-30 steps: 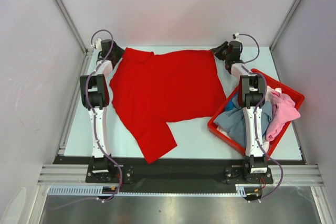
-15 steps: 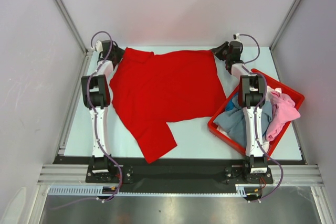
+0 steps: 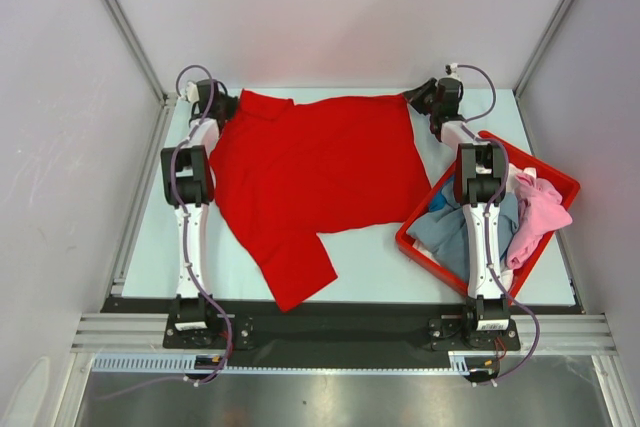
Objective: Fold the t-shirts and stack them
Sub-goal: Fold the tshirt
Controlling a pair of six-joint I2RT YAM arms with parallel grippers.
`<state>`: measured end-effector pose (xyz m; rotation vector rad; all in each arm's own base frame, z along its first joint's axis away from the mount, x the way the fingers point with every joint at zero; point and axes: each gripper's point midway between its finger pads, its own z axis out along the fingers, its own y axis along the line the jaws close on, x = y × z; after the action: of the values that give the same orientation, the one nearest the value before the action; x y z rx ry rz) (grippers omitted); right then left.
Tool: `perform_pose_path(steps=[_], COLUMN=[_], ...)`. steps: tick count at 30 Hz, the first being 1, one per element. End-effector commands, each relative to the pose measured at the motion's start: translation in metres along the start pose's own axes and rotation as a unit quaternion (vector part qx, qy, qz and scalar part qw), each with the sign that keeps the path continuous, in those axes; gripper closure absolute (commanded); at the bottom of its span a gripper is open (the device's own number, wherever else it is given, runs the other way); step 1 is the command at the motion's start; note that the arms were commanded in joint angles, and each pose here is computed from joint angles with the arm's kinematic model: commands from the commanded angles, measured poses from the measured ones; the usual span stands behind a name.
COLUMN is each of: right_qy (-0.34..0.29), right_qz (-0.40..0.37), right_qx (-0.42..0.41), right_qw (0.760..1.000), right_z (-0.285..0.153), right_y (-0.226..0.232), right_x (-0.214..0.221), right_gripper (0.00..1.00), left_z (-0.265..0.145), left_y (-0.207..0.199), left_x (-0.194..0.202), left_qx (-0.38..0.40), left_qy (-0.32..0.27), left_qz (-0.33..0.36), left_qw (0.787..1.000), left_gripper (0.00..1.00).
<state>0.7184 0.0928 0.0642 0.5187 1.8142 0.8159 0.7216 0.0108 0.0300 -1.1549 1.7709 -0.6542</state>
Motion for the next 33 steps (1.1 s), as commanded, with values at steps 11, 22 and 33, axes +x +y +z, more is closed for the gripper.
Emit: perform_pose_path(steps=[11, 22, 33], right_qy=[-0.018, 0.038, 0.083], right_qz=[0.021, 0.09, 0.135], right_qx=[0.004, 0.035, 0.052], right_qw=[1.0, 0.995, 0.986], right_z=[-0.007, -0.014, -0.041], right_y=[0.027, 0.025, 0.023], right_x=[-0.034, -0.024, -0.037], right_gripper=[1.0, 1.0, 1.0], left_z=[-0.072, -0.172, -0.253], left_y=[-0.091, -0.129, -0.123], left_x=[-0.04, -0.031, 0.011], left_qx=[0.071, 0.121, 0.132], left_qy=[-0.014, 0.023, 0.077], left_qz=[0.079, 0.1, 0.13], left_qw=[0.994, 0.987, 0.98], left_gripper=[1.0, 1.0, 1.0])
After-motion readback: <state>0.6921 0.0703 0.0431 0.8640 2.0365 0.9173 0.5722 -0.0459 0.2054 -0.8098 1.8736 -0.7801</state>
